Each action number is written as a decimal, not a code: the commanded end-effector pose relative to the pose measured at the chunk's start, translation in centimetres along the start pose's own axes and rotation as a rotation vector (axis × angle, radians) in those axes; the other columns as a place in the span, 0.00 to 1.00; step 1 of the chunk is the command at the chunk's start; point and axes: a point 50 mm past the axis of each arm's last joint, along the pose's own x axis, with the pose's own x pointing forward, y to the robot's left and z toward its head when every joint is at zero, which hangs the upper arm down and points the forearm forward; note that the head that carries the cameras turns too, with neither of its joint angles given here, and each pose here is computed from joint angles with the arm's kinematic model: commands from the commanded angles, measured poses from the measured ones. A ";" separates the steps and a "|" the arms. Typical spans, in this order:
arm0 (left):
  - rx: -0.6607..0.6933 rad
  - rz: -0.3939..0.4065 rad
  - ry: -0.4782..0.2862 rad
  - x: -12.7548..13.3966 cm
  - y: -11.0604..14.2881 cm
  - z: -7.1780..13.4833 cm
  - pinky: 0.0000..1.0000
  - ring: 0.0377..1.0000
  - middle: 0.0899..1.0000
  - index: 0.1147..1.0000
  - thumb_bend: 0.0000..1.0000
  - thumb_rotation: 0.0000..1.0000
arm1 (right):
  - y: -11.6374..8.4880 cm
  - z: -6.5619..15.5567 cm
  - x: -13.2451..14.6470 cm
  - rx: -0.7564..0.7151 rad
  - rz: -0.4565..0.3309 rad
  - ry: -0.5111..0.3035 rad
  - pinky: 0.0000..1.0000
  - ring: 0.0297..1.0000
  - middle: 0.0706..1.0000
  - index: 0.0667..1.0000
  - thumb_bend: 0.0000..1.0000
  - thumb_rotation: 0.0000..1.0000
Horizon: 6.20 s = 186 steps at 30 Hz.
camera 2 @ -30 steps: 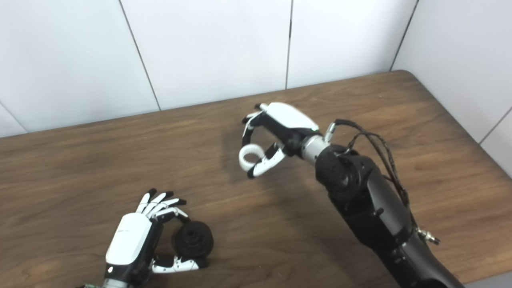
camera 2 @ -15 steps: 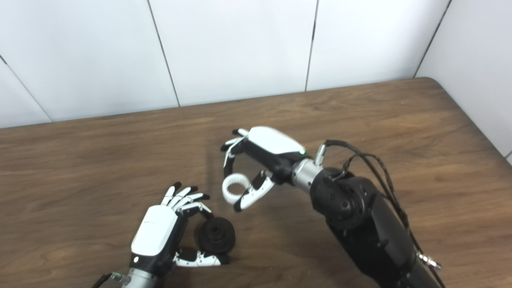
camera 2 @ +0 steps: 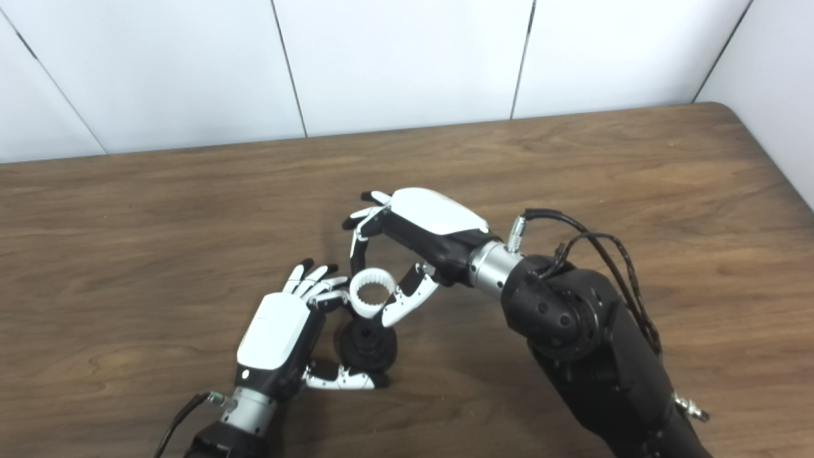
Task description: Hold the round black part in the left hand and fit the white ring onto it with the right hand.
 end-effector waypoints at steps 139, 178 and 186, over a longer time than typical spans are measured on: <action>-0.011 0.021 -0.021 1.2 0.5 1.4 1.00 0.90 0.78 0.42 0.52 0.05 | 3.4 -1.6 0.8 0.024 0.030 0.023 1.00 1.00 0.87 0.57 1.00 0.26; -0.004 0.015 -0.002 0.9 0.5 0.6 1.00 0.90 0.77 0.42 0.52 0.06 | -0.5 -2.3 -2.2 0.056 -0.080 0.077 0.97 0.99 0.89 0.73 1.00 0.32; 0.017 -0.001 0.032 0.7 0.9 0.2 1.00 0.92 0.79 0.43 0.52 0.07 | -0.1 -2.8 -3.5 0.089 -0.100 0.117 0.98 1.00 0.89 0.81 0.79 0.86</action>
